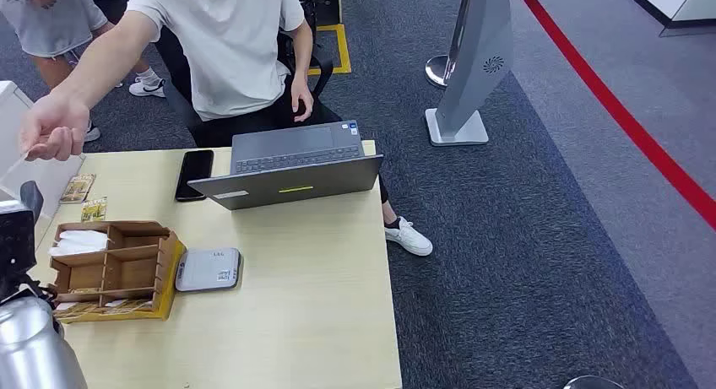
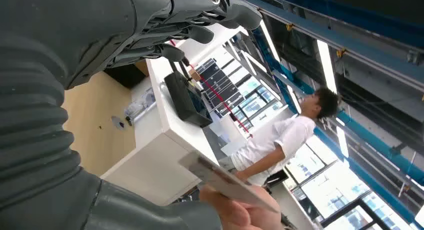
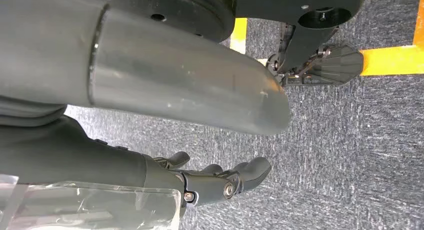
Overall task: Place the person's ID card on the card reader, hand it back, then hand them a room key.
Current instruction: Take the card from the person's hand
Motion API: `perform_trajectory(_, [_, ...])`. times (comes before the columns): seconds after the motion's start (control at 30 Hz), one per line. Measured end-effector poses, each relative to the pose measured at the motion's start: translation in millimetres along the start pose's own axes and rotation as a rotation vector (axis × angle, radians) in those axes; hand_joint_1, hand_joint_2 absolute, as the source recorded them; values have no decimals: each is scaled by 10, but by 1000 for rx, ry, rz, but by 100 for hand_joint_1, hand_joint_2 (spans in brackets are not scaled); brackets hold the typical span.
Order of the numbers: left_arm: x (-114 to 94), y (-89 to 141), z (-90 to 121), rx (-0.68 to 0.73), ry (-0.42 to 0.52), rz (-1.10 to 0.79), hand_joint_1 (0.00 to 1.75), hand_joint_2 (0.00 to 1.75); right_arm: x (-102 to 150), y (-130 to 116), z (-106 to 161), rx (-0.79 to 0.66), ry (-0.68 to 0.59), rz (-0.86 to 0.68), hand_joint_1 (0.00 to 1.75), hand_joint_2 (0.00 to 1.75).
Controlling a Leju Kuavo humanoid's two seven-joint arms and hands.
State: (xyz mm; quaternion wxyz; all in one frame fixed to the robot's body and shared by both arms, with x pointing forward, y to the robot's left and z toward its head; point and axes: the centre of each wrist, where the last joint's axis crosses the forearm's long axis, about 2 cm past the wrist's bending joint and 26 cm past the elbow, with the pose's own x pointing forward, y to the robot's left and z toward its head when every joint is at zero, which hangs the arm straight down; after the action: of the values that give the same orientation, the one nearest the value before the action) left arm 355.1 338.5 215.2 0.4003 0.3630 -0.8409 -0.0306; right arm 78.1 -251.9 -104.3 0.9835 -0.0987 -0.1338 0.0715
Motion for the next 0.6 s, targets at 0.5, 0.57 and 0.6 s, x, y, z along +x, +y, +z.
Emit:
perform_trajectory(0.5, [-25,-294,-674,-229,7,-280,0,175,34,4,-2,18,8,40,0,0])
perform_trajectory(0.57, [-27,-320,-772,-257,9,-330,0,175,38,4,-2,19,11,46,0,0])
perform_trajectory(0.6, [-27,-331,-821,-271,9,-356,0,175,39,4,-2,19,14,48,0,0])
